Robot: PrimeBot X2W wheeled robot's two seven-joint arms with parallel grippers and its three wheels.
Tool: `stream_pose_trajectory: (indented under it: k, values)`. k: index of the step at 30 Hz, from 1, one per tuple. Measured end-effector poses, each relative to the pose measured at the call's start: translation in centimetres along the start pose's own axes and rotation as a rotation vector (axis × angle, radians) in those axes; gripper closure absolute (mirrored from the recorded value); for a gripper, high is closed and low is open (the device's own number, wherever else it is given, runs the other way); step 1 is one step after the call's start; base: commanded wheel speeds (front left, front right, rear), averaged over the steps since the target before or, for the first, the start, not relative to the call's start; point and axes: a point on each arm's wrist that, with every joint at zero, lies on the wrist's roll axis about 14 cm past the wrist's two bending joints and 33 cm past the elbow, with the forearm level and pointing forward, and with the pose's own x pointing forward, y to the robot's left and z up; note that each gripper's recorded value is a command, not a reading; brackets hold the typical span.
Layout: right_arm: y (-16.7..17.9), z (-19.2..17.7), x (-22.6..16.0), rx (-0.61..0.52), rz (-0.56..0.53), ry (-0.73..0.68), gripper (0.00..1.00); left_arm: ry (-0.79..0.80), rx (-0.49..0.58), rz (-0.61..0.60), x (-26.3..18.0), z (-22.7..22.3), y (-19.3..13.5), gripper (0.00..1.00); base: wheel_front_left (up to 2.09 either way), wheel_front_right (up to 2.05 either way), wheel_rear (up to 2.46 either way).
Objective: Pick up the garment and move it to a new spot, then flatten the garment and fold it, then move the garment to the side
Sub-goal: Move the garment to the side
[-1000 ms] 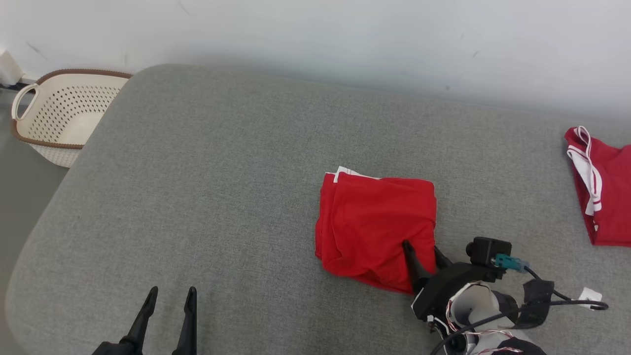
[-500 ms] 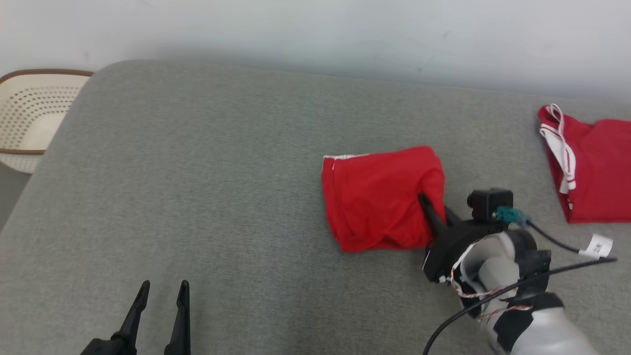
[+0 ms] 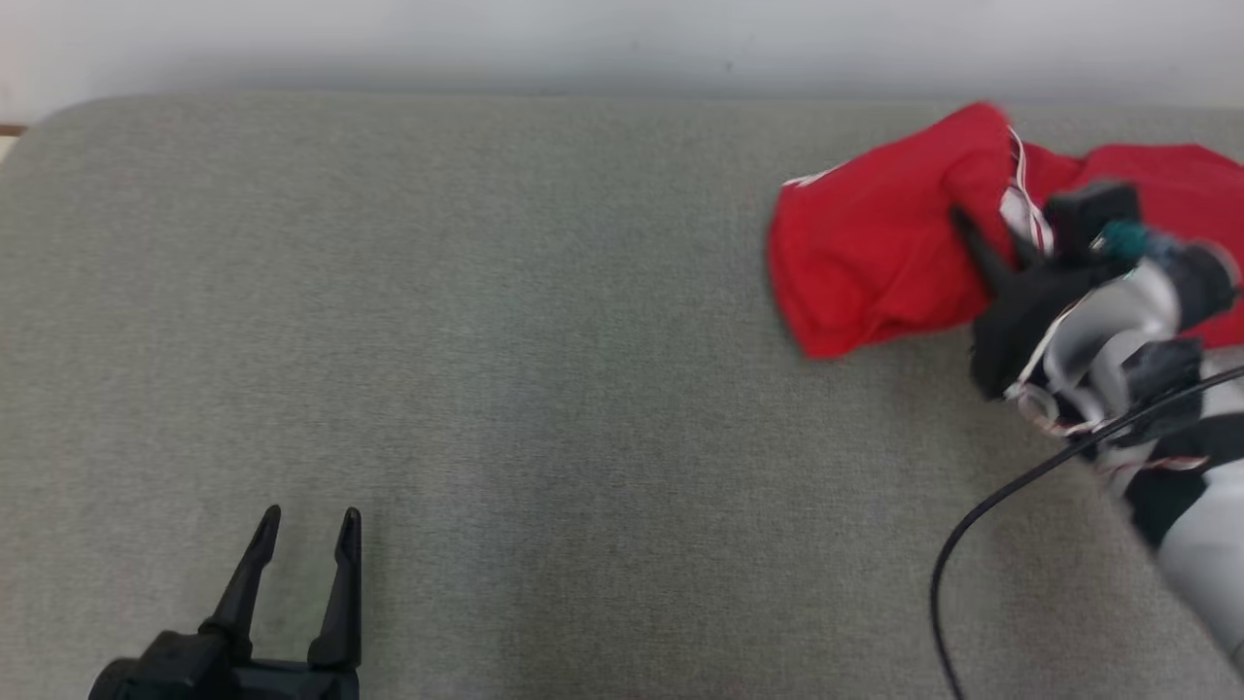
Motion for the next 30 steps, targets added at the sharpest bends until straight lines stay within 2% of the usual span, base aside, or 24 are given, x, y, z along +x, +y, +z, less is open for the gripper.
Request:
stream_pose_trajectory:
  k: [8,17,19,30]
  values:
    - [-6.2,0.1,-0.7,-0.069,-0.088,0.054,1.0,0.015,0.007,-0.065,2.2,-1.3,-1.5,0.0,0.0,0.0,0.0]
    - [-11.9,-1.2,-2.8,-0.054,-0.189,0.143,1.0,0.012,0.019,-0.101,3.5,-1.9,-2.0,0.0,0.0,0.0,0.0]
    - [-12.4,-1.9,-3.0,-0.046,-0.194,0.175,1.0,0.013,0.023,-0.109,3.8,-2.1,-2.0,0.0,0.0,0.0,0.0]
    - [-16.3,-3.9,-2.4,-0.172,-0.236,0.283,1.0,0.024,0.054,-0.132,5.3,-3.5,-1.6,0.0,0.0,0.0,0.0]
